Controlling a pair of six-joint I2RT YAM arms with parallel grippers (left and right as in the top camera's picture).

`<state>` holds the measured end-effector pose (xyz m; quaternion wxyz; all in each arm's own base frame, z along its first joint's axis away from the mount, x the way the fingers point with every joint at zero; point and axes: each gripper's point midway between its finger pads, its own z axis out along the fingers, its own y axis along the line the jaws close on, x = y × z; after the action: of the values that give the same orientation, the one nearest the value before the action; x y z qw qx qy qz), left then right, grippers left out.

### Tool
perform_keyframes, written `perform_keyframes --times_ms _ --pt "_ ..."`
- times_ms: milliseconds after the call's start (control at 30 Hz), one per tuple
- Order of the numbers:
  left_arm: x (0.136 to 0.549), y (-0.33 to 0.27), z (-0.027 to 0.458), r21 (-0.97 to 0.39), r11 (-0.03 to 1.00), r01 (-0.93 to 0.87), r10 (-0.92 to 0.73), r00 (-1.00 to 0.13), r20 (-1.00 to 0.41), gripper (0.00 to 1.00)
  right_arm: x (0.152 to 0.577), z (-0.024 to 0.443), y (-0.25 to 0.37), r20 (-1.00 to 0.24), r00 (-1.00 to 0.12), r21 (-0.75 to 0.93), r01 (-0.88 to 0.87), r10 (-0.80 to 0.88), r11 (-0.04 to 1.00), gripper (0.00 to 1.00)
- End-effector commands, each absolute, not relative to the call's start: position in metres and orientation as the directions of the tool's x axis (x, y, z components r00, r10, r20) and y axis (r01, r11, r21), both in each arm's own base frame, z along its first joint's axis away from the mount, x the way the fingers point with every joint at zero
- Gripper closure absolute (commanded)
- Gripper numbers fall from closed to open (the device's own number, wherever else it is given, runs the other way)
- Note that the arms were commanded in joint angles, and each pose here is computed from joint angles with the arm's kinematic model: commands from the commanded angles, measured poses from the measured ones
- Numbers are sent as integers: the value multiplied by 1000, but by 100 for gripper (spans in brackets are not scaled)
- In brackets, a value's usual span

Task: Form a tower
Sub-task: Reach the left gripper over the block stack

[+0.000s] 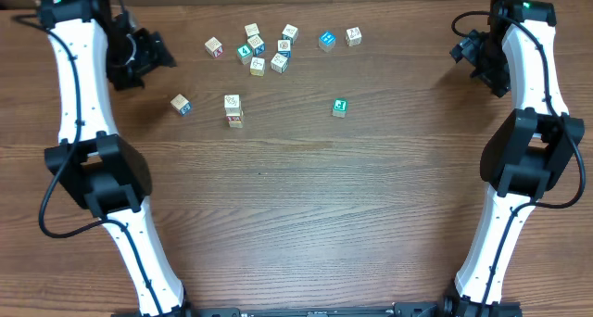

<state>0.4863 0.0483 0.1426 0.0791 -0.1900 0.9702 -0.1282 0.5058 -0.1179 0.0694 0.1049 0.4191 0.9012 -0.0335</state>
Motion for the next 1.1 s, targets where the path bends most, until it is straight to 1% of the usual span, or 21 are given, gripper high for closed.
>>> perform_keyframes --times_ms 0,100,200,400,500,600,700,1067 --pt "484 19 160 -247 949 -194 -237 -958 -158 20 509 97 -120 -263 -611 62 762 747 645 0" --pt "482 -1 159 -218 969 -116 -153 -975 -161 19 509 97 -120 -263 -611 62 762 747 645 0" --pt "482 -17 158 -194 978 -79 -112 -980 -165 15 509 97 -120 -263 -611 63 762 747 645 0" --pt "470 -42 155 -131 991 -20 -37 -991 -128 14 509 97 -120 -263 -611 63 762 747 645 0" --pt "464 -58 154 -128 992 8 -6 -994 -110 9 509 97 -120 -263 -611 63 762 747 645 0" --pt "458 -66 152 -104 994 21 12 -996 -89 0 509 97 -120 -263 -611 63 762 747 645 0" --pt "454 -68 148 -47 999 -5 -9 -997 -75 0 509 97 -120 -263 -611 62 762 747 645 0" --pt "447 -90 107 -36 999 21 20 -1000 -17 4 509 97 -120 -263 -611 62 762 747 645 0"
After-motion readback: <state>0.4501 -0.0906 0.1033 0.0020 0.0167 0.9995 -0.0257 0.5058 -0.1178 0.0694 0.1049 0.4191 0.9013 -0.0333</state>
